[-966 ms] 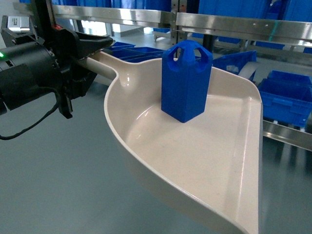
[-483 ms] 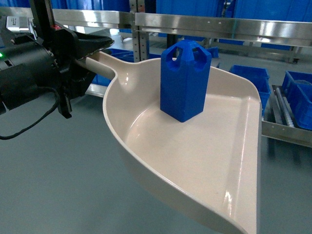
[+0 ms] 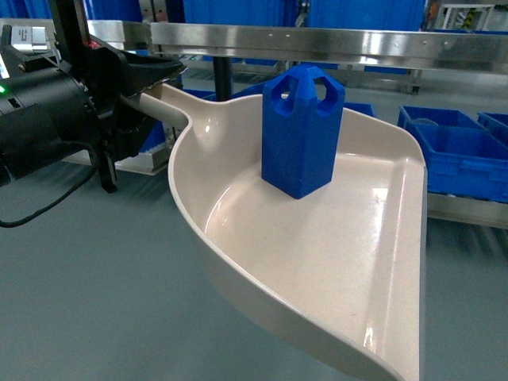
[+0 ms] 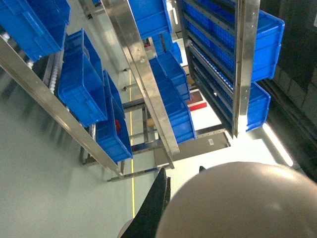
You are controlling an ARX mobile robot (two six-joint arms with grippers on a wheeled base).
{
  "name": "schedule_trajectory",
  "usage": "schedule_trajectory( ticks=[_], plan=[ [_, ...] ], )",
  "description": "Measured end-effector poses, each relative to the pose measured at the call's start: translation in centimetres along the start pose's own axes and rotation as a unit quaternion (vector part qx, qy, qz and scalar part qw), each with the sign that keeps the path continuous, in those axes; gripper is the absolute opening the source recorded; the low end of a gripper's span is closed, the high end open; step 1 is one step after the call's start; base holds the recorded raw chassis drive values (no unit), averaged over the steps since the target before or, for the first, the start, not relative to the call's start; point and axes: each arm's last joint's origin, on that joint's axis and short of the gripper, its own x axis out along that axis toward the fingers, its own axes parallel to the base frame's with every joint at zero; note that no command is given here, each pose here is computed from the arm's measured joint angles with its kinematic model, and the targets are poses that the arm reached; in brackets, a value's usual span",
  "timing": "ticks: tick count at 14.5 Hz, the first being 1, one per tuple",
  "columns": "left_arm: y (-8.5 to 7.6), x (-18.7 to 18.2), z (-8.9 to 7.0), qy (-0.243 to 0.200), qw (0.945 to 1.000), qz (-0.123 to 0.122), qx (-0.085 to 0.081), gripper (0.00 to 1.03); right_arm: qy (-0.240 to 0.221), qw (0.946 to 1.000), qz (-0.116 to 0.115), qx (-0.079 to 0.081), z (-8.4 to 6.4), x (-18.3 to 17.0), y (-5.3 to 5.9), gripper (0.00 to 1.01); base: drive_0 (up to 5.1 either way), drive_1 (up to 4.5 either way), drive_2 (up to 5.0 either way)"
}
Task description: Place part in tray to right shelf
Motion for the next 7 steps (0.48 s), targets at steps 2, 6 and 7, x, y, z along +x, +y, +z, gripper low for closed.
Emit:
schedule_trajectory(
  ticks=[2, 6, 7],
  plan=[
    [0.01, -0.01, 0.02, -0.001, 1.0000, 0.000, 0.000, 0.13, 0.000, 1.0000, 0.000, 0.000, 0.00, 0.00, 0.00, 0.98, -1.6, -1.62, -1.6],
    [0.00, 0.00, 0.00, 0.000, 1.0000, 0.000, 0.000, 0.13, 0.000, 1.0000, 0.000, 0.000, 0.00, 0.00, 0.00, 0.98, -1.7, -1.65, -1.7],
    [0.00, 0.00, 0.00, 0.000, 1.0000, 0.000, 0.000, 0.13, 0.000, 1.0000, 0.000, 0.000, 0.00, 0.00, 0.00, 0.98, -1.7, -1.71, -1.7]
  ],
)
